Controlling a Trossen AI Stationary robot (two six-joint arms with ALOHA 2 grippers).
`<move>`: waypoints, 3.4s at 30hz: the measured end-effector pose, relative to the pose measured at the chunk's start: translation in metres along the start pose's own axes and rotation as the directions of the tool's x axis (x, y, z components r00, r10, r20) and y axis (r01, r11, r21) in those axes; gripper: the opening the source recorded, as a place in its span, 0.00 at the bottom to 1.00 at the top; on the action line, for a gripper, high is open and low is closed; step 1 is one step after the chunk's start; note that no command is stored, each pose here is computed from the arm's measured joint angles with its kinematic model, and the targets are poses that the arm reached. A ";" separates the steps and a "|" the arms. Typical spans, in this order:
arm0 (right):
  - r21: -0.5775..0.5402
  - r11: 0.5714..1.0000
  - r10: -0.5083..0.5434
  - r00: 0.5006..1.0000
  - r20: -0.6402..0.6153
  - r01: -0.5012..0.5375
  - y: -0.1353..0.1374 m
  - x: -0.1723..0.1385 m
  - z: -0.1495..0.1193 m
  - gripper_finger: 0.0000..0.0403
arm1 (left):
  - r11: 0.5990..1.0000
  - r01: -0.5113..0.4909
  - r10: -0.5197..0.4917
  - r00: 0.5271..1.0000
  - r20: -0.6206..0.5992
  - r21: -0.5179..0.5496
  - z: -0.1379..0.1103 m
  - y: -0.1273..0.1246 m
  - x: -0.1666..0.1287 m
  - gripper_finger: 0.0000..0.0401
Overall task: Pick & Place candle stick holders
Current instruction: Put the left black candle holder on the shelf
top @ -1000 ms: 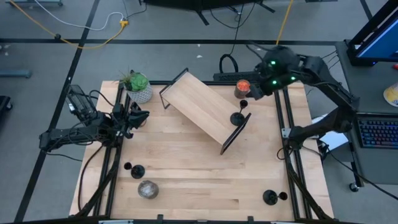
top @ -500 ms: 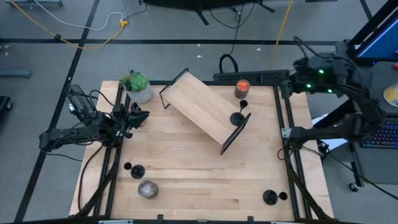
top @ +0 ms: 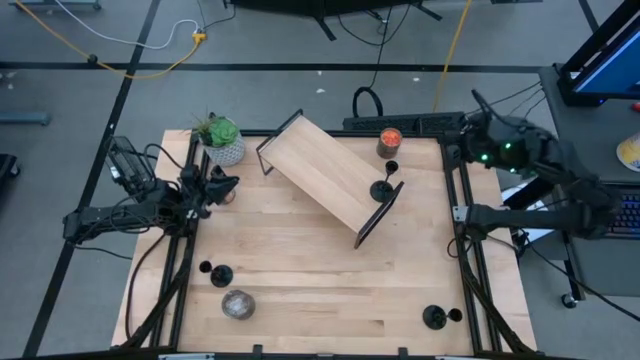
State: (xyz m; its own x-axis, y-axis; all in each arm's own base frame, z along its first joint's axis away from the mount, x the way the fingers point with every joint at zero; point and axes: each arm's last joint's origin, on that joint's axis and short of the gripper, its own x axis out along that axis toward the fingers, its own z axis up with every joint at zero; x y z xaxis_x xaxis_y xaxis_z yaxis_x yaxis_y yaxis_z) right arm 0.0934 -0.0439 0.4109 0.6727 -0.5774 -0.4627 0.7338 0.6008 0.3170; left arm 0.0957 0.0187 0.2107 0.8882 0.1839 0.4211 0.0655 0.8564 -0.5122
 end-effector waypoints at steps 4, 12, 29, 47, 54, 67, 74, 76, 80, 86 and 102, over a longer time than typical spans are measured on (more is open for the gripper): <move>-0.005 0.999 0.038 0.997 0.059 -0.038 -0.006 0.014 -0.020 0.00 | 1.000 -0.001 0.001 1.000 0.005 0.006 0.000 0.000 0.000 0.18; 0.028 0.996 0.081 0.988 0.132 -0.085 -0.027 0.024 -0.061 0.00 | 0.999 0.036 -0.036 0.999 -0.019 -0.016 0.000 -0.001 0.000 0.18; -0.030 0.947 0.317 0.909 0.271 -0.321 -0.060 0.018 -0.121 0.00 | 0.998 0.055 -0.055 0.997 0.061 -0.004 0.006 -0.005 0.000 0.18; -0.067 0.946 0.325 0.919 0.222 -0.318 -0.073 0.059 -0.171 0.00 | 0.991 -0.132 0.114 0.934 -0.338 -0.032 0.046 -0.041 0.023 0.18; -0.129 0.942 0.334 0.910 0.245 -0.311 -0.072 0.065 -0.174 0.00 | 0.962 -0.251 0.151 0.812 -0.564 -0.104 0.065 -0.067 0.045 0.18; -0.114 0.950 0.307 0.933 0.185 -0.290 -0.076 0.082 -0.192 0.00 | 0.853 -0.516 0.142 0.372 -0.917 -0.078 0.068 -0.120 0.096 0.18; -0.206 0.930 0.343 0.920 0.187 -0.305 -0.075 0.082 -0.190 0.00 | 0.748 -0.660 0.155 0.081 -0.985 0.063 0.059 -0.142 0.102 0.18; -0.228 0.913 0.378 0.910 0.169 -0.337 -0.074 0.081 -0.191 0.00 | 0.719 -0.687 0.167 0.026 -0.986 0.104 0.059 -0.146 0.098 0.18; -0.231 0.900 0.408 0.900 0.155 -0.368 -0.073 0.081 -0.191 0.00 | 0.654 -0.740 0.180 -0.048 -0.983 0.156 0.059 -0.152 0.090 0.18; -0.232 0.903 0.403 0.901 0.159 -0.362 -0.073 0.080 -0.190 0.00 | 0.594 -0.783 0.197 -0.084 -0.977 0.187 0.057 -0.159 0.081 0.18; -0.255 0.907 0.383 0.908 0.170 -0.335 -0.073 0.080 -0.190 0.00 | 0.490 -0.802 0.169 -0.297 -0.940 0.342 0.016 -0.184 0.076 0.18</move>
State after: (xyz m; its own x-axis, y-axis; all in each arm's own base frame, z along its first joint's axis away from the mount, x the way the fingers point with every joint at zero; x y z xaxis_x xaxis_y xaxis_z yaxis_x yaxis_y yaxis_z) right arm 0.0755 -0.0293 0.1936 0.9082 -0.3877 -0.1579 0.4157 0.8796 0.2311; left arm 0.1438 -0.1171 0.3490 0.1748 -0.3632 -0.9152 -0.8354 0.4372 -0.3331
